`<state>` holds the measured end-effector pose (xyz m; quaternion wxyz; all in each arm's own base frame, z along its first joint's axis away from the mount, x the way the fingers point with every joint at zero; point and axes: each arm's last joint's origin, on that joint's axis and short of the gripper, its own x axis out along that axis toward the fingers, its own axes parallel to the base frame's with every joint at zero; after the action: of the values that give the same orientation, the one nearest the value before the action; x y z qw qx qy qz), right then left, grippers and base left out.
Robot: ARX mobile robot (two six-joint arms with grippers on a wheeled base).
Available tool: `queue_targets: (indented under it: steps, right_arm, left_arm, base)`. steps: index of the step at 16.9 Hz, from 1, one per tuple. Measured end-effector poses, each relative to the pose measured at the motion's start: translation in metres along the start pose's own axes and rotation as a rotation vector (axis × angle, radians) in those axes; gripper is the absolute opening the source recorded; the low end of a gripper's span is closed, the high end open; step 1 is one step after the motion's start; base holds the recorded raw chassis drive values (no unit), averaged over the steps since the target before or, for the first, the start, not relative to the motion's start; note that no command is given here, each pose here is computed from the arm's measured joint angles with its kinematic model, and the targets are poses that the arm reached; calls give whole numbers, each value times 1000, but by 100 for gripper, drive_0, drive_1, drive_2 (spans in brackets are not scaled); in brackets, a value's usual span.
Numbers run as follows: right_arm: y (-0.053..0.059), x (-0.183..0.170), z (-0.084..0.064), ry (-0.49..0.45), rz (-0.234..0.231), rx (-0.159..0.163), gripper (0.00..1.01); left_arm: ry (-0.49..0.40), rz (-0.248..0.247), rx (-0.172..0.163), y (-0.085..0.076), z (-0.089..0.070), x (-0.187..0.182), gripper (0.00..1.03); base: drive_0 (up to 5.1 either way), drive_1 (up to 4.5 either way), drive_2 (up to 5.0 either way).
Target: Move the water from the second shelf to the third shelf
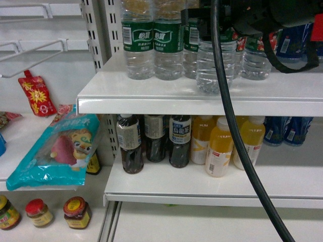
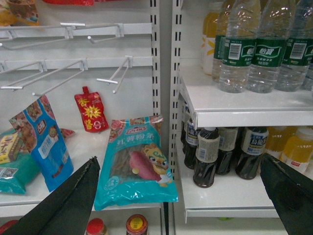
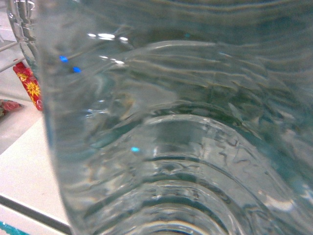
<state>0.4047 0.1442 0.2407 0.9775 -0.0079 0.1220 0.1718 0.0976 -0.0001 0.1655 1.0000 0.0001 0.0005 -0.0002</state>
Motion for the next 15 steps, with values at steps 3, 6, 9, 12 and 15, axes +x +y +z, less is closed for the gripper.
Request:
queue_targets:
  steps: [3,6,9,12,15]
  right_arm:
    - [3,14,4,-4,8,-1,43]
    - [6,22,2,-1,15,-4,43]
    - [6,27,-6,4,14,-7,43]
    - [4,30,-7,-7,-5,-3,43]
    - [4,34,-6,-18,-13,-3,43]
  left_arm:
    - [0,0,0,0,0,0,98]
    - [0,0,0,0,0,0,98]
    - [0,0,0,0,0,0,98]
    - [0,0,0,0,0,0,98]
    - [0,0,0,0,0,0,98]
  base:
    - [0,0,0]
    - [0,0,0]
    - [0,0,0]
    - [0,0,0]
    - [0,0,0]
